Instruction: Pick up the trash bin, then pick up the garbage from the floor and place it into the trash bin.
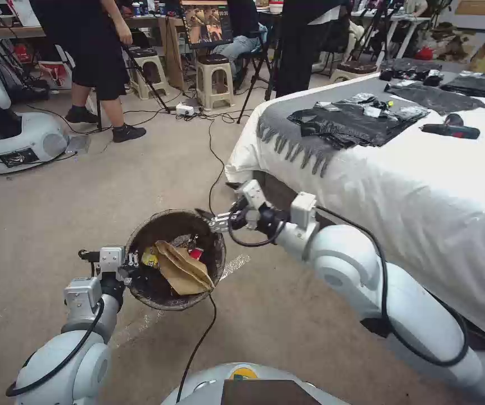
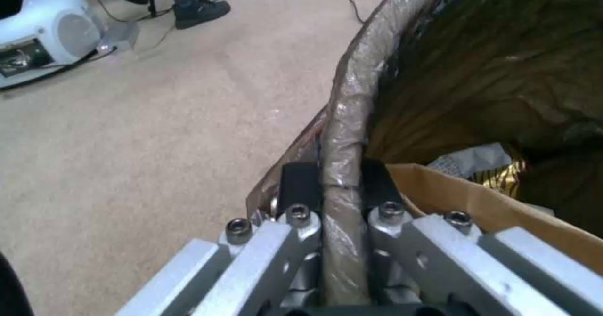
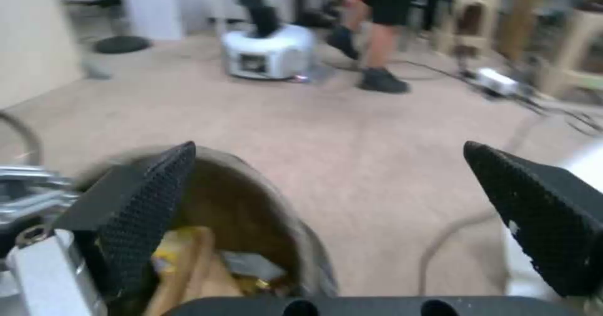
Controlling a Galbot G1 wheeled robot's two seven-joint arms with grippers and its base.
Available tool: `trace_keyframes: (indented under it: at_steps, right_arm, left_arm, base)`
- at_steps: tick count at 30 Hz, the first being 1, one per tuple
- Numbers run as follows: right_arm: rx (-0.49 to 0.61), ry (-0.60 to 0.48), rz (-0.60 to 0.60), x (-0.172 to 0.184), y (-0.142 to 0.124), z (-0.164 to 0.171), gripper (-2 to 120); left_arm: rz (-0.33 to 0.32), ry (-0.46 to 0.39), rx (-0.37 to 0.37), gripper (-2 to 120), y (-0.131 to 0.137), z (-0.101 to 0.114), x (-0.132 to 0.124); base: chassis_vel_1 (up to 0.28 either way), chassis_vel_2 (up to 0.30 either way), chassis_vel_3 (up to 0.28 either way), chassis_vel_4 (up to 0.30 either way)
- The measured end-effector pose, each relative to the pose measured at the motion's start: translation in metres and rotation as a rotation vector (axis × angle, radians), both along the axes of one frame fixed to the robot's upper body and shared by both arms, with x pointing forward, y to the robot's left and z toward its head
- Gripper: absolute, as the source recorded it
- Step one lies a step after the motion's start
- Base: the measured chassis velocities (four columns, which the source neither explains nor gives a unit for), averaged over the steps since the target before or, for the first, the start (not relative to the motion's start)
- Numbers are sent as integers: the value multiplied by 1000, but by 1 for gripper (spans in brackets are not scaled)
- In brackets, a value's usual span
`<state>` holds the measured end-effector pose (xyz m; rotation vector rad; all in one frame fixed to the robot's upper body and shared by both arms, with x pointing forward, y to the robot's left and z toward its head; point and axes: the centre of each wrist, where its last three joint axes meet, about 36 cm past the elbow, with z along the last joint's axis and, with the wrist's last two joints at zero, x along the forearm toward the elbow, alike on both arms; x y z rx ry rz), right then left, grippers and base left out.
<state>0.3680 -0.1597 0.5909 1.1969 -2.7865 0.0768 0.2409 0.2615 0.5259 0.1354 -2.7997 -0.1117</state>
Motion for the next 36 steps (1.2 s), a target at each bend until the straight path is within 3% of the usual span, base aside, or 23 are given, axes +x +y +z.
trace_keyframes:
  at_steps: [3, 5, 9, 19, 22, 36]
  right_arm:
    - [22, -12, -119, -8, -15, -18, 100]
    - [25, -26, -135, -10, -20, -21, 100]
    - [27, -123, -281, -25, -57, -50, 100]
    - [36, -172, -595, -70, -80, -103, 100]
    - [26, -171, -706, -98, -95, -123, 100]
    - [-45, -239, -857, -150, -134, -149, 100]
  left_arm:
    - [-1, 3, -3, 3, 1, 0, -1]
    - [-1, 4, -5, 3, 1, 0, -1]
    - [1, 9, -6, 3, 2, -1, -2]
    - [-9, 15, 0, 3, 1, -2, -2]
    - [-19, 20, 7, 3, 0, -3, -4]
    - [-27, 15, 19, 3, 0, -2, -3]
  base:
    - [0, 0, 0, 0]
    - [0, 0, 0, 0]
    - [0, 0, 0, 0]
    - [0, 0, 0, 0]
    - [0, 0, 0, 0]
    - [0, 0, 0, 0]
